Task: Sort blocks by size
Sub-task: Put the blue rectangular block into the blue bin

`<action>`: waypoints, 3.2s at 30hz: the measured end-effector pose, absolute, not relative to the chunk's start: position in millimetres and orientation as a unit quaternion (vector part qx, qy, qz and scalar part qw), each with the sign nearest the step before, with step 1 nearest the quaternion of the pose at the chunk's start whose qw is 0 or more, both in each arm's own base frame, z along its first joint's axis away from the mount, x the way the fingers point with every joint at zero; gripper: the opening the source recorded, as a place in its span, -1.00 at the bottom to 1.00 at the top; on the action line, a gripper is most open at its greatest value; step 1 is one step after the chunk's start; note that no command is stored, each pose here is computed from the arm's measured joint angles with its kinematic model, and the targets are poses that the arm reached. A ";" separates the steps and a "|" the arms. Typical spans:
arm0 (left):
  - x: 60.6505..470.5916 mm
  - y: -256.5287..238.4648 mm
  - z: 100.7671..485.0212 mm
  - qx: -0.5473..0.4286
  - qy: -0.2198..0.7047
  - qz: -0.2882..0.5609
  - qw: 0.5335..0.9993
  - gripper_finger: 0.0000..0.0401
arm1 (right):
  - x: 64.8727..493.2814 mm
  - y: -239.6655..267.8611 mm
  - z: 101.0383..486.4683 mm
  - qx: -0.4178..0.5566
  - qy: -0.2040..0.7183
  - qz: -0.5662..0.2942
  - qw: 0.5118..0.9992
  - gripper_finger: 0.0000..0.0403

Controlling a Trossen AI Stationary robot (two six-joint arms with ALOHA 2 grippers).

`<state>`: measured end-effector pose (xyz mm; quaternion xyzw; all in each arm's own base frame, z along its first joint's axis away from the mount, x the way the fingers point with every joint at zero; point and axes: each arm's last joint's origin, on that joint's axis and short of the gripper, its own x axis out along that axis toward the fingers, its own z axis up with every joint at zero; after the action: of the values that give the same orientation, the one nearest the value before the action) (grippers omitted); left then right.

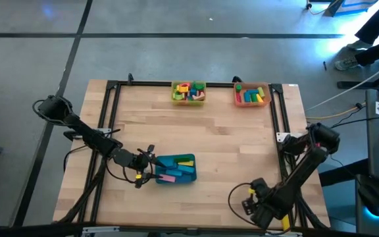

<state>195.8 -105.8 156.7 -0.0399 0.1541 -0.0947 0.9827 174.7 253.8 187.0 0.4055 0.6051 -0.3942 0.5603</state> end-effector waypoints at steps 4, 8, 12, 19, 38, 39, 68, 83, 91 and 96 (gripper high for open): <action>195.9 -105.8 156.7 -0.040 0.154 -0.095 0.983 0.01 | 172.9 256.1 183.1 0.398 0.635 -0.400 0.528 0.52; 195.8 -105.7 156.3 -0.039 0.156 -0.094 0.982 0.01 | 168.8 257.6 172.2 0.400 0.640 -0.389 0.528 0.45; 195.7 -105.7 156.1 -0.039 0.157 -0.094 0.982 0.01 | 163.9 257.9 157.2 0.409 0.657 -0.368 0.515 0.37; 195.7 -105.7 156.2 -0.038 0.156 -0.095 0.982 0.01 | 159.9 253.5 142.2 0.404 0.666 -0.343 0.524 0.10; 195.8 -105.7 156.2 -0.038 0.157 -0.095 0.982 0.01 | 174.4 251.4 152.8 0.390 0.653 -0.296 0.578 -0.50; 195.8 -105.7 156.3 -0.038 0.156 -0.095 0.982 0.01 | 178.9 250.0 156.1 0.392 0.645 -0.289 0.590 -0.49; 190.1 -102.8 157.8 -0.050 0.180 -0.089 0.978 0.01 | 343.5 147.7 245.6 0.094 0.394 -0.080 0.911 -0.45; 182.6 -99.3 160.3 -0.048 0.203 -0.085 0.974 0.01 | 389.9 136.5 202.4 0.037 0.371 0.003 0.928 -0.45; 182.7 -99.2 160.6 -0.047 0.202 -0.082 0.975 0.01 | 390.7 136.8 191.5 0.030 0.392 0.004 0.919 -0.42; 182.8 -99.2 160.8 -0.049 0.200 -0.082 0.975 0.01 | 392.4 137.2 193.2 0.037 0.380 0.001 0.924 -0.22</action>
<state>182.8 -99.2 160.8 -0.0493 0.2003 -0.0819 0.9751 392.4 137.2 193.2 0.0368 0.3802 0.0013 0.9242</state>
